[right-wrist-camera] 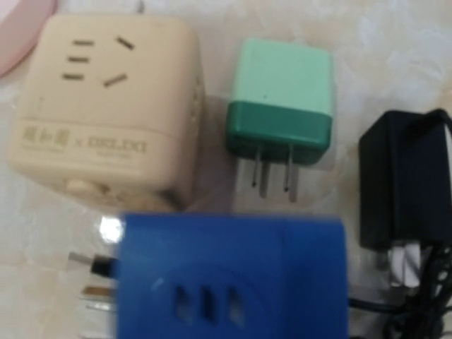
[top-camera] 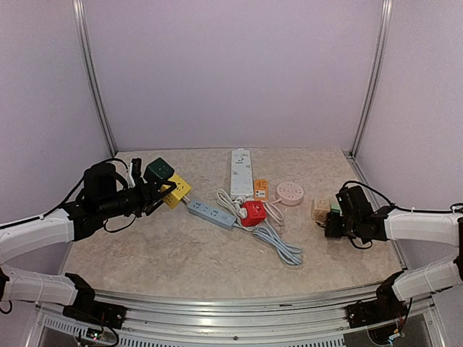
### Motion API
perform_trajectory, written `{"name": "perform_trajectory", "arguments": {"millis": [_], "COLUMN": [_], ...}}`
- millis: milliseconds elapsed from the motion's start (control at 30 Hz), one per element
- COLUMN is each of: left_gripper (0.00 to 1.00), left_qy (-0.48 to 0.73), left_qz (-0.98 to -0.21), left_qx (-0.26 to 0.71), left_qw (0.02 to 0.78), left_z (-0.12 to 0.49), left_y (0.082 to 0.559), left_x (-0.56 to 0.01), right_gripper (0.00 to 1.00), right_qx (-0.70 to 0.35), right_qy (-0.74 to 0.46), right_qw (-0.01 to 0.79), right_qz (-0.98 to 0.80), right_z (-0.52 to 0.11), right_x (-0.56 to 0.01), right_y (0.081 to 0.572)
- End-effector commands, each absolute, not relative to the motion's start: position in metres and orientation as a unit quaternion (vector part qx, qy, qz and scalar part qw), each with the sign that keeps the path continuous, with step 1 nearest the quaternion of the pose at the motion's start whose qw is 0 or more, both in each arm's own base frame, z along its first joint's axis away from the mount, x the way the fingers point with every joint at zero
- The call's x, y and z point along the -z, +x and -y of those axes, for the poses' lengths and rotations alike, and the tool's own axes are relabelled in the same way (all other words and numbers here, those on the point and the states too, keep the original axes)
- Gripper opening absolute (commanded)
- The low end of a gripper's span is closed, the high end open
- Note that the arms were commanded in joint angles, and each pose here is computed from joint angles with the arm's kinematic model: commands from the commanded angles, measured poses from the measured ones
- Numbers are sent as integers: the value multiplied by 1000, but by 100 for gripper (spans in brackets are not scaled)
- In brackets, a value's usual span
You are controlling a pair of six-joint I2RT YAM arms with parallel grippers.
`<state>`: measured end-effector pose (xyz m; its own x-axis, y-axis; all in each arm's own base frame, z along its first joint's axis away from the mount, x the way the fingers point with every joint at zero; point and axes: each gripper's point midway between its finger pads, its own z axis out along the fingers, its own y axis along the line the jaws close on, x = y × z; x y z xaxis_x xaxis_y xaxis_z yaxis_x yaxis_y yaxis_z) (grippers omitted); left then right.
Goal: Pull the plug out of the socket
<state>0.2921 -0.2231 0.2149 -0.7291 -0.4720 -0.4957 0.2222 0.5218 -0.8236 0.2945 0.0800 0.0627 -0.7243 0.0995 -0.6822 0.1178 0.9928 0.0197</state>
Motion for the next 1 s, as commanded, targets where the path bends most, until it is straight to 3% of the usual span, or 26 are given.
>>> {"name": "perform_trajectory", "arguments": {"millis": [0, 67, 167, 300, 400, 600, 967], "left_gripper": [35, 35, 35, 35, 35, 35, 35], "left_qy": [-63, -62, -61, -56, -47, -3, 72], "left_qz": [-779, -779, -778, -775, -774, -764, -746], "left_qx": [496, 497, 499, 505, 510, 529, 558], "left_qw": [378, 378, 376, 376, 372, 370, 356], "left_z": [225, 225, 226, 229, 236, 266, 320], "left_y": [294, 294, 294, 294, 293, 287, 271], "left_x": [-229, -230, -231, -235, -238, -250, -263], "right_gripper": [78, 86, 90, 88, 88, 88, 88], "right_qx": [7, 5, 0, -74, -178, -280, -330], "right_qy": [63, 61, 55, 8, -64, -181, -307], "right_qw": [374, 379, 388, 435, 492, 564, 592], "right_qz": [-925, -924, -920, -897, -850, -756, -668], "right_z": [-76, -76, -77, -104, -149, -230, -359], "right_x": [-69, -75, -87, -121, -166, -236, -269], "right_y": [292, 291, 291, 295, 289, 259, 209]}}
